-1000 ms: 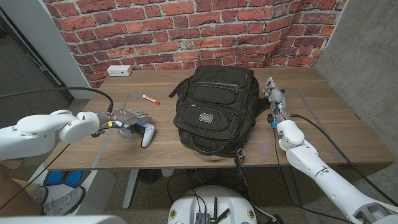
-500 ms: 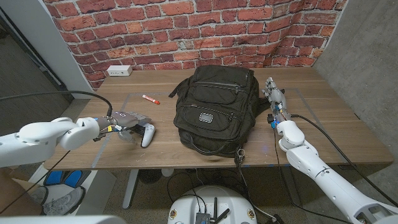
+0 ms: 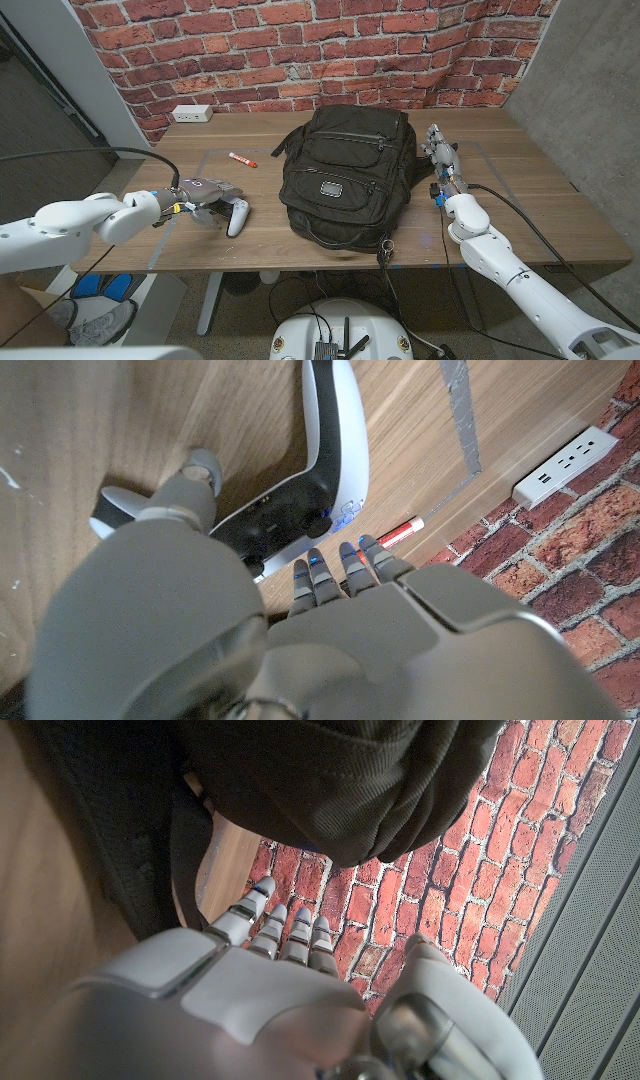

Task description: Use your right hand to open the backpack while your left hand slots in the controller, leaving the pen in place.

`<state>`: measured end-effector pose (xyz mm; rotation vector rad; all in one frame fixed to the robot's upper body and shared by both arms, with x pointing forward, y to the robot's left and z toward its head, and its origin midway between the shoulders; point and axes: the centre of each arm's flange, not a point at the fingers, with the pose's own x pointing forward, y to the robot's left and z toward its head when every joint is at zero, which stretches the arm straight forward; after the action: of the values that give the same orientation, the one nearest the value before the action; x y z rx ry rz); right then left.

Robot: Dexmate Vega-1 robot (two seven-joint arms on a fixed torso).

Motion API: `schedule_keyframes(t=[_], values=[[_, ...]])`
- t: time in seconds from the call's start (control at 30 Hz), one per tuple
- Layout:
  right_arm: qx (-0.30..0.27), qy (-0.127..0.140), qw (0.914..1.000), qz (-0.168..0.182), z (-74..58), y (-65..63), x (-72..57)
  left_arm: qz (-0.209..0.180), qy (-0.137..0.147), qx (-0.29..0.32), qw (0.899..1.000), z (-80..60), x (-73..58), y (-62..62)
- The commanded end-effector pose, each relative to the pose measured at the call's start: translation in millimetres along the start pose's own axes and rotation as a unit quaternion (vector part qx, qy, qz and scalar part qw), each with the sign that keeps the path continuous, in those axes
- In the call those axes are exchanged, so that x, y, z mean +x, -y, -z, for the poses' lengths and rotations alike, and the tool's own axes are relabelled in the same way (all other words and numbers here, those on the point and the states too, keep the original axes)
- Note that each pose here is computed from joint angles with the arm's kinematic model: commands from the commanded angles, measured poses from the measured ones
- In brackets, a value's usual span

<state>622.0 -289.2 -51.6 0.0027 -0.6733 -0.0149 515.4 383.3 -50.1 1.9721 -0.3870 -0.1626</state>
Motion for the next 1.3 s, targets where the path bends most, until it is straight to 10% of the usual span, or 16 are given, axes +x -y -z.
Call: schedule_keyframes(t=[0.03,1.3], values=[[0.002,-0.001,1.0,-0.004,1.5,-2.6,2.7,-0.026,0.001,0.011,1.0,0.1,4.5,-0.4],[0.001,0.0,1.0,-0.005,1.2,-2.8,2.0,-0.077,-0.003,0.017,0.997,0.0,5.6,2.8]])
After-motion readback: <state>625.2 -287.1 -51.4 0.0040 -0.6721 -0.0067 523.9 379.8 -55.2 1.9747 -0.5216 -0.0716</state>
